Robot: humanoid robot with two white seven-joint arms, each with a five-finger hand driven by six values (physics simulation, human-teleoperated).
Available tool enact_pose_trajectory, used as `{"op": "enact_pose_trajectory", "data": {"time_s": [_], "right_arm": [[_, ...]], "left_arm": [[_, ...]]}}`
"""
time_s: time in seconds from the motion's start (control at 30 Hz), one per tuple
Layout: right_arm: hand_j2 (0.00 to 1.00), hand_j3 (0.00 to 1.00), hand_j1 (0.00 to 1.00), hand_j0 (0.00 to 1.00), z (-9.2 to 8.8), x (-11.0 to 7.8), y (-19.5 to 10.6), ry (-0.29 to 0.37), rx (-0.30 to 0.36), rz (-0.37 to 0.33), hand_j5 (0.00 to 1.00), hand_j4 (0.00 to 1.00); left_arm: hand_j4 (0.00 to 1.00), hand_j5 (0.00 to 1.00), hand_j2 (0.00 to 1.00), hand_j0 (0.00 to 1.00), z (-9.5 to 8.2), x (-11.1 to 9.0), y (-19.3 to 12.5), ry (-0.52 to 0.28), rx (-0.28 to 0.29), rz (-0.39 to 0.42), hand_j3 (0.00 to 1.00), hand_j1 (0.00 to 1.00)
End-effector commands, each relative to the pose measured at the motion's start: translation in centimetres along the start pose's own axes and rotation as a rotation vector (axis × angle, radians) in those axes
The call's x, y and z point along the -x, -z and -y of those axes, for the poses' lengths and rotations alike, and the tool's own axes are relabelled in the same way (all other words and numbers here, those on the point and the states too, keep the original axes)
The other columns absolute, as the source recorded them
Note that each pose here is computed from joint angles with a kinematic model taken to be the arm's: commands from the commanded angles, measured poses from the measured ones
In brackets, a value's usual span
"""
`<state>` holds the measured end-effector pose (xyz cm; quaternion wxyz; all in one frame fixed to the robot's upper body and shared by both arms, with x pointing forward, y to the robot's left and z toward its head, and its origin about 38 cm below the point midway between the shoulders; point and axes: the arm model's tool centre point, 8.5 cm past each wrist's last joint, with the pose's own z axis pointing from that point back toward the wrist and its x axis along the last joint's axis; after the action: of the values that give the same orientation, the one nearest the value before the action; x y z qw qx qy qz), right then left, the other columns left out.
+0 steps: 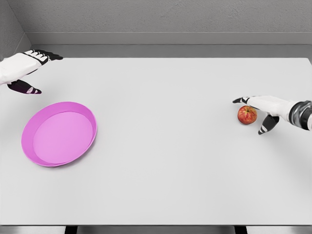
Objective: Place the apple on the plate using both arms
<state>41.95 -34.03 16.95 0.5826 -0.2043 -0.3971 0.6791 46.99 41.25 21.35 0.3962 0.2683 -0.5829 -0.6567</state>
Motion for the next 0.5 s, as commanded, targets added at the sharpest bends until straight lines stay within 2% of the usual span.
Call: {"op": "enact_pose_trajectory", "data": {"time_s": [0.0,0.07,0.13,0.17,0.2,0.23,0.27,0.3,0.47], "right_arm": [[1.0,1.0,1.0,1.0,-0.13,0.14,0.04,0.001,-0.006,-0.004,1.0,1.0],[1.0,1.0,1.0,1.0,-0.29,0.16,0.11,0.001,-0.01,-0.005,1.0,1.0],[0.94,0.94,0.94,0.94,-0.29,0.14,0.11,0.0,-0.01,-0.004,0.94,0.94],[0.85,0.85,0.85,0.85,-0.28,0.08,0.1,-0.001,-0.01,-0.001,0.85,0.85],[0.7,0.7,0.7,0.7,-0.28,0.06,0.1,-0.002,-0.01,0.0,0.7,0.7],[0.63,0.63,0.63,0.63,-0.28,0.05,0.1,-0.002,-0.01,0.002,0.63,0.63],[0.62,0.62,0.62,0.62,-0.33,0.04,0.12,-0.003,-0.012,0.002,0.62,0.62],[0.56,0.56,0.56,0.56,-0.48,0.01,0.17,-0.004,-0.016,0.002,0.56,0.56],[0.49,0.49,0.49,0.49,-0.69,-0.03,0.24,-0.005,-0.022,0.003,0.49,0.49]], "left_arm": [[1.0,1.0,1.0,1.0,-0.06,0.03,-0.03,0.0,-0.002,-0.001,1.0,1.0],[1.0,1.0,1.0,1.0,-0.06,0.0,0.02,0.003,-0.002,-0.001,1.0,1.0],[1.0,1.0,1.0,1.0,-0.05,0.0,0.02,0.003,0.0,-0.001,1.0,1.0],[1.0,1.0,1.0,1.0,-0.09,0.02,0.01,0.003,-0.001,-0.002,1.0,1.0],[1.0,1.0,1.0,1.0,-0.08,0.02,0.01,0.006,0.0,-0.002,1.0,1.0],[1.0,1.0,1.0,1.0,-0.09,0.07,-0.05,0.008,0.001,-0.004,1.0,1.0],[1.0,1.0,1.0,1.0,-0.13,0.08,-0.06,0.008,0.0,-0.004,1.0,1.0],[1.0,1.0,1.0,1.0,-0.21,0.09,-0.05,0.009,-0.002,-0.004,1.0,1.0],[1.0,1.0,1.0,1.0,-0.11,0.04,-0.01,0.008,-0.001,-0.003,1.0,1.0]]}}
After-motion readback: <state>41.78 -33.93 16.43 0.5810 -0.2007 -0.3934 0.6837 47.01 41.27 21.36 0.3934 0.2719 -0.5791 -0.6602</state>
